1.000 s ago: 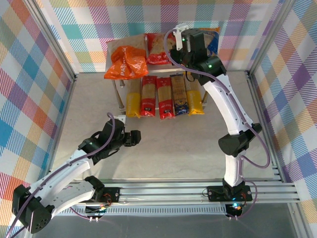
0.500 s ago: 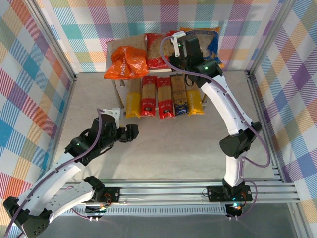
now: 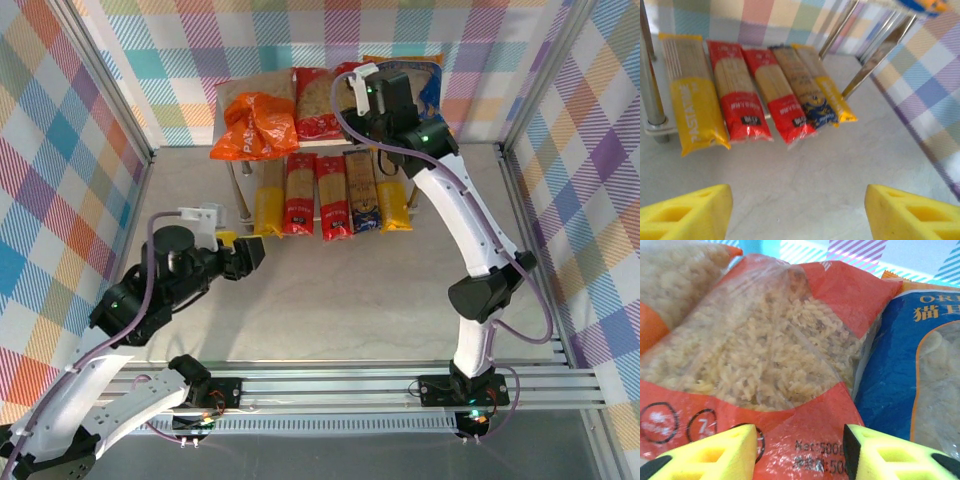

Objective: Place and organize the pasta boxes and bags onto the shelf

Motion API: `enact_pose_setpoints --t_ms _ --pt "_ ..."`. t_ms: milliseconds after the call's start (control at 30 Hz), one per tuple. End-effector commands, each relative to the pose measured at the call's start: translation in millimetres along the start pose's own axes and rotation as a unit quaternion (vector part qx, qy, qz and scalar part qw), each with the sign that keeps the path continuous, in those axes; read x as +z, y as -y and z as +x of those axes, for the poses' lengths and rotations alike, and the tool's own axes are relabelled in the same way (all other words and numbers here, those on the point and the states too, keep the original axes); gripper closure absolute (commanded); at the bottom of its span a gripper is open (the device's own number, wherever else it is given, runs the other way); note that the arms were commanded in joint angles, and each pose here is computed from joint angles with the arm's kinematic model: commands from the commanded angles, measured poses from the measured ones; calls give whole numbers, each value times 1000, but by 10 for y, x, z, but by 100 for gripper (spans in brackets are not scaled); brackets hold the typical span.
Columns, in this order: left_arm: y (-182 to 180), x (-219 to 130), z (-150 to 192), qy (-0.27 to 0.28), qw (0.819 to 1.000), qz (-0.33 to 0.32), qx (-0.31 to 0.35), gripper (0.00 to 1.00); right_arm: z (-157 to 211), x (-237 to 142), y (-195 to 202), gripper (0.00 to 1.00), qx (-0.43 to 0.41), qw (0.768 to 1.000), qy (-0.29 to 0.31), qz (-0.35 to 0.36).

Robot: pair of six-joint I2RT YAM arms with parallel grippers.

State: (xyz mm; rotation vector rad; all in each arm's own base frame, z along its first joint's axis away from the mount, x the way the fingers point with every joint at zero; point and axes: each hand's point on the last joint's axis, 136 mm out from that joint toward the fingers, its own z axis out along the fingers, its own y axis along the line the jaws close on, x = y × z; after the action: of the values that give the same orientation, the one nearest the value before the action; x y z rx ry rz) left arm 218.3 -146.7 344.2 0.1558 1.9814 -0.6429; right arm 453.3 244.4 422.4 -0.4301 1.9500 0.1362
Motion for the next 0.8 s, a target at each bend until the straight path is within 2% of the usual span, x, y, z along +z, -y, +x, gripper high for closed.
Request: enact_pose_setpoints --t_ms 0,100,233,300,367,400,433,467,500,633,700,767 --pt "22 -268 -352 67 997 -8 26 35 -296 -427 -33 50 35 997 50 -43" --pt "-9 -412 -597 118 992 -27 39 38 -415 -630 -169 57 53 992 70 -95" --pt "-82 -482 -857 168 981 -67 67 43 -442 -793 -470 85 73 977 66 -188" --pt "-74 -481 -981 188 975 -78 83 47 -425 -831 -628 94 82 968 57 -230" --pt "-37 -479 -1120 208 969 -83 101 57 -412 -848 -790 97 88 957 46 -272" --pt "-11 -459 -1186 214 967 -85 110 69 -407 -856 -877 96 91 951 40 -294" --pt "14 -439 -1254 219 965 -87 118 85 -397 -848 -947 93 94 946 33 -310" --pt "23 -417 -1305 220 963 -92 122 96 -386 -834 -1000 85 95 942 27 -320" --pt "22 -380 -1357 216 963 -99 127 95 -376 -819 -1049 78 97 939 21 -329" --pt "-38 -243 -1481 166 971 -126 118 59 -345 -768 -1138 77 97 937 12 -335" --pt "-132 -159 -1479 139 977 -132 98 49 -345 -750 -1137 76 99 937 12 -334" --pt "-276 -60 -1438 97 984 -133 67 46 -369 -729 -1144 74 100 937 14 -334"
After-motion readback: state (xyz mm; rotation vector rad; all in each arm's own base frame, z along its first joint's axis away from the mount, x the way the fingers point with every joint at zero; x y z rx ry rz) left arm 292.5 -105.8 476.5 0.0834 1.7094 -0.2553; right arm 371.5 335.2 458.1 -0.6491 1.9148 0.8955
